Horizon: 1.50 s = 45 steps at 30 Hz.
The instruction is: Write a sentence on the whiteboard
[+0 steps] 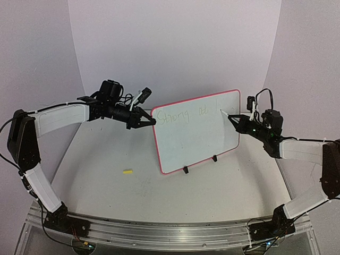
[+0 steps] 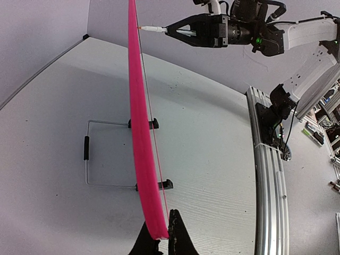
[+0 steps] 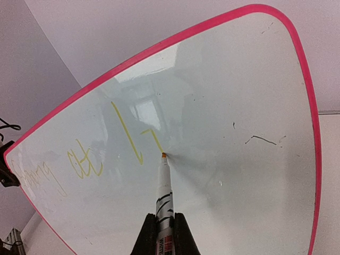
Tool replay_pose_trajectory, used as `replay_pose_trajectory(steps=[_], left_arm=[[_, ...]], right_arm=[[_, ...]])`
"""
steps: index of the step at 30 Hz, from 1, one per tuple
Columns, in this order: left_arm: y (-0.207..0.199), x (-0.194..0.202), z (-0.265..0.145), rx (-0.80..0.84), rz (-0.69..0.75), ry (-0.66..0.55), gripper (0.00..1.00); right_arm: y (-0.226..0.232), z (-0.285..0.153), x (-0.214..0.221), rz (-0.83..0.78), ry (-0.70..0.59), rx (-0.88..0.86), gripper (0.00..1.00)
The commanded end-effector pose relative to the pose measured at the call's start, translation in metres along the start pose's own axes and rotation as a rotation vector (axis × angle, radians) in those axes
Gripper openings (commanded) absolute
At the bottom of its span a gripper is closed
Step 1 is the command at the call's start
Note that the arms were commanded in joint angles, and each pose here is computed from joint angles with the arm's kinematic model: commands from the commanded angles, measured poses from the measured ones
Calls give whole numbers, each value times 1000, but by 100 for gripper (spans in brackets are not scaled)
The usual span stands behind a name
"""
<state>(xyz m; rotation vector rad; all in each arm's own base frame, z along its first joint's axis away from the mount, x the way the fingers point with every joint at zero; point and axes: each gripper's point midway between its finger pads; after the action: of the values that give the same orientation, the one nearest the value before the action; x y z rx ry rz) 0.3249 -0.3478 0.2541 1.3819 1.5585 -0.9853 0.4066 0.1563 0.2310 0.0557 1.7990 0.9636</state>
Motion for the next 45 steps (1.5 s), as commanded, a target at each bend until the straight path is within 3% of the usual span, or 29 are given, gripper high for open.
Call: replay_pose_trajectory(steps=[1,25,45], left_arm=[[-6,14,11,24,6,47,0],[-6,13,8,6,12,51,0],[-6,14,9,11,9,52,0]], right_arm=[[-3,-2,-4,-1,-23,18,0],[29,-34,-18,-37,-31,-34,0],[24,-20,-28,-92,-8,-59,0]])
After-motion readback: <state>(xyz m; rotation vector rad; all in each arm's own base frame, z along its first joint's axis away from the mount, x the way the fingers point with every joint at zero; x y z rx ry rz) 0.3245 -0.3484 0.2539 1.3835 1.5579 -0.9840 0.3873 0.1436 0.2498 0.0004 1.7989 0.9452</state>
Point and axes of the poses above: each gripper's point midway between its finger pads, its own z axis out along the fingers, its own y axis along the line the jaws close on, x = y × z, and after that the axes turned 13 degrees about z, right-handed
